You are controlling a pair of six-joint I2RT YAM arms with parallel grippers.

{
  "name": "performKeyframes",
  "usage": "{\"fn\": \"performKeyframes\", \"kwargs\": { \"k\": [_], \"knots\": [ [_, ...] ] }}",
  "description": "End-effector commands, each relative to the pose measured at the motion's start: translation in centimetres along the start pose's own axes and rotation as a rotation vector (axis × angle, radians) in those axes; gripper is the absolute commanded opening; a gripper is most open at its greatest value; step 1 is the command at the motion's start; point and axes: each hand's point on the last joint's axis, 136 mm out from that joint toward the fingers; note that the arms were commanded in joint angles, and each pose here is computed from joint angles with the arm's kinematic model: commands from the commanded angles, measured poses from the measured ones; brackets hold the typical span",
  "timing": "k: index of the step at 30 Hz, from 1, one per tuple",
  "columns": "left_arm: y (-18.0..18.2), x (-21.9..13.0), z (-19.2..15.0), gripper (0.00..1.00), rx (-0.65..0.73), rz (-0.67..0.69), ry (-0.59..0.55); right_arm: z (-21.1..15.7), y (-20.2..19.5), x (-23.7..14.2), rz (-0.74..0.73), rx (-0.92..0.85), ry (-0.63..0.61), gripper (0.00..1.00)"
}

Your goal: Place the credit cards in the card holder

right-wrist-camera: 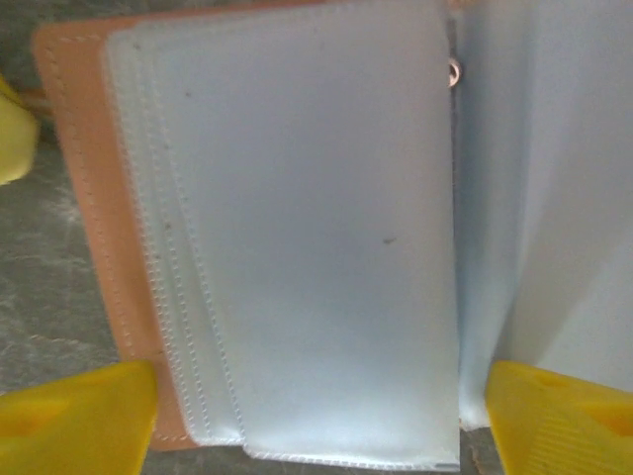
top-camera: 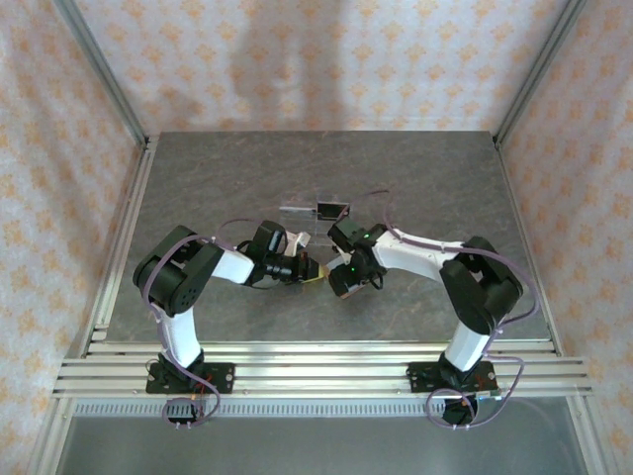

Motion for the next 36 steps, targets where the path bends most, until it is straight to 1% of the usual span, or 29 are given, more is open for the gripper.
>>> {"fn": "performKeyframes", "kwargs": {
  "k": [1, 5, 8, 11, 16, 19, 22, 26, 32, 36],
  "knots": [
    [5.7, 0.3, -2.4, 0.09, -0.091, 0.192, 0.035, 1.2, -0.7, -0.2, -0.051, 0.003, -0.035, 0.78],
    [5.6, 0.2, -2.5, 0.09, -0.088, 0.193, 0.033, 1.3, -0.6, -0.3, -0.048, 0.004, -0.039, 0.62],
    [5.6, 0.3, -2.6, 0.09, -0.088, 0.191, 0.043, 1.1, 0.0, -0.1, -0.011, -0.006, -0.029, 0.54],
    [5.3, 0.3, -2.5, 0.09, -0.089, 0.182, 0.042, 0.7, 1.8, 0.0, 0.088, -0.012, 0.001, 0.49],
    [5.0, 0.1, -2.5, 0.09, -0.083, 0.180, 0.049, 0.4, 4.2, -0.2, 0.230, 0.004, 0.012, 0.48],
    [3.9, -0.6, -1.9, 0.09, -0.060, 0.172, 0.027, 0.2, 5.7, -0.5, 0.308, 0.018, 0.027, 0.48],
    [3.2, -1.1, -1.6, 0.10, -0.047, 0.173, 0.025, 0.1, 6.8, -0.8, 0.357, 0.042, 0.022, 0.48],
    [2.5, -2.3, -1.5, 0.12, -0.034, 0.208, 0.012, 0.5, 7.9, -1.6, 0.440, 0.094, -0.007, 0.48],
    [1.4, -4.1, -0.9, 0.19, -0.008, 0.259, -0.012, 0.7, 8.1, -2.0, 0.474, 0.166, -0.052, 0.48],
    [0.7, -4.3, -0.3, 0.20, -0.004, 0.247, -0.022, 0.6, 7.9, -1.9, 0.483, 0.192, -0.069, 0.49]
  ]
}}
Point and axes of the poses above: each hand's point on the last joint's axis, 136 mm out from that joint toward the fingers, its own x axis out along the fingers, its own y axis along the line the jaws close on, z = x × y, and after that the axes turned 5 degrees about x, right-handed
